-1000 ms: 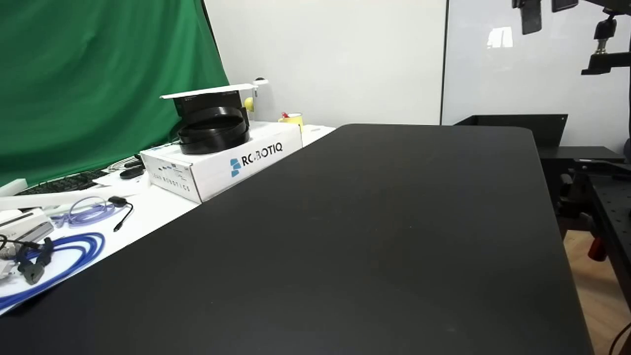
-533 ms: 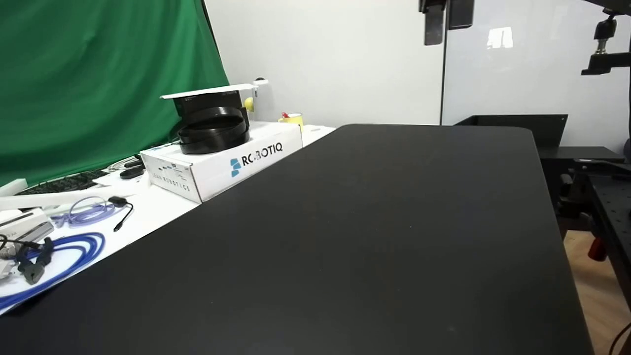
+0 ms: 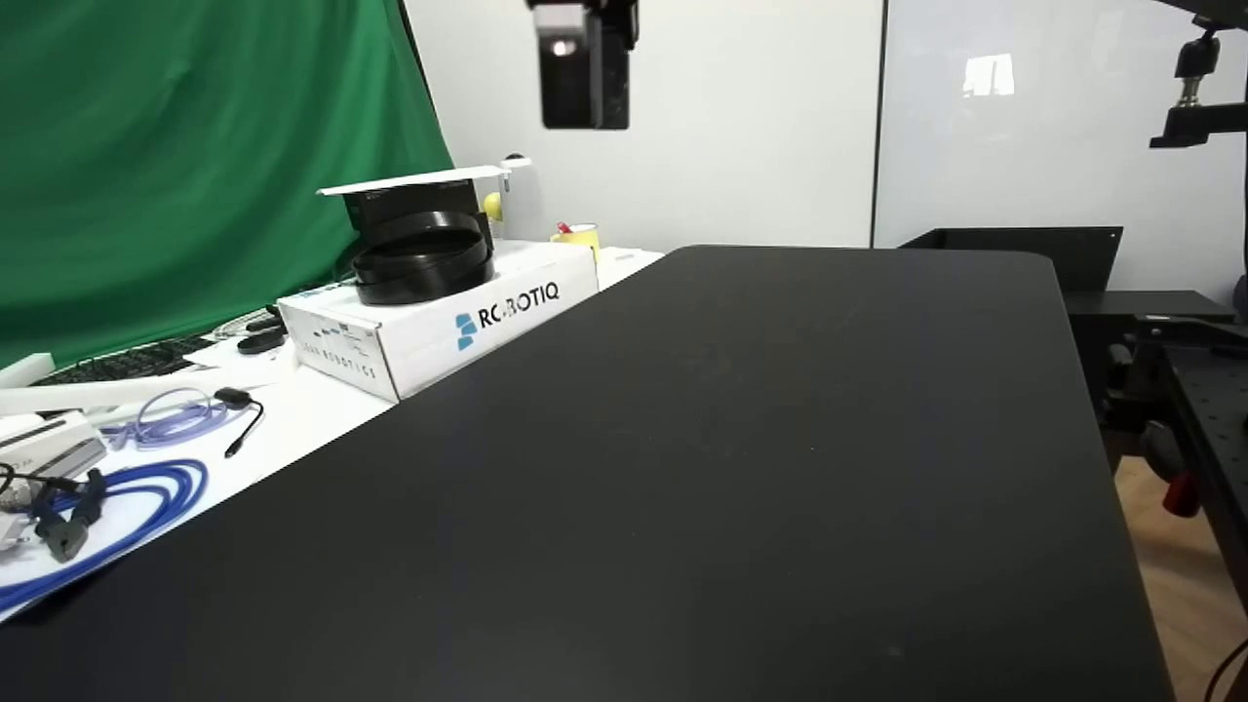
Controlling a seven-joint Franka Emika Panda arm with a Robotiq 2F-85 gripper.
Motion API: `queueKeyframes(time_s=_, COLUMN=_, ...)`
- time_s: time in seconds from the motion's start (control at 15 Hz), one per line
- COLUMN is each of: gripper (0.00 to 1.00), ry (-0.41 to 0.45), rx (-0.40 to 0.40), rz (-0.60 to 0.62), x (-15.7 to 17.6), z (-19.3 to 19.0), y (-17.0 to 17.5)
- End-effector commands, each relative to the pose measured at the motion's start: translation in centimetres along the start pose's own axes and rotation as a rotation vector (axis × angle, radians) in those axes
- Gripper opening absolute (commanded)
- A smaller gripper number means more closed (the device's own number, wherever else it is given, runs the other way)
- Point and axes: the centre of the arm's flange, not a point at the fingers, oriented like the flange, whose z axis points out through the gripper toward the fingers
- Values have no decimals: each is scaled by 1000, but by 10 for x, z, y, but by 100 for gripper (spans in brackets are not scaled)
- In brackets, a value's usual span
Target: Put the bottle in the middle of the table
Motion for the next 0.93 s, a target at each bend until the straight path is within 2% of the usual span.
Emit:
queueKeyframes(time_s=0.0, gripper=100, ry=-18, rx=0, rz=11, x=13, z=5, y=-6)
queueKeyframes(time_s=0.2, gripper=100, ry=-47, rx=7, rz=25, x=37, z=15, y=-12)
queueKeyframes(time_s=0.8, gripper=100, ry=-53, rx=9, rz=30, x=39, z=15, y=-11)
queueKeyframes(time_s=0.87, gripper=100, ry=-60, rx=-5, rz=26, x=47, z=20, y=-12)
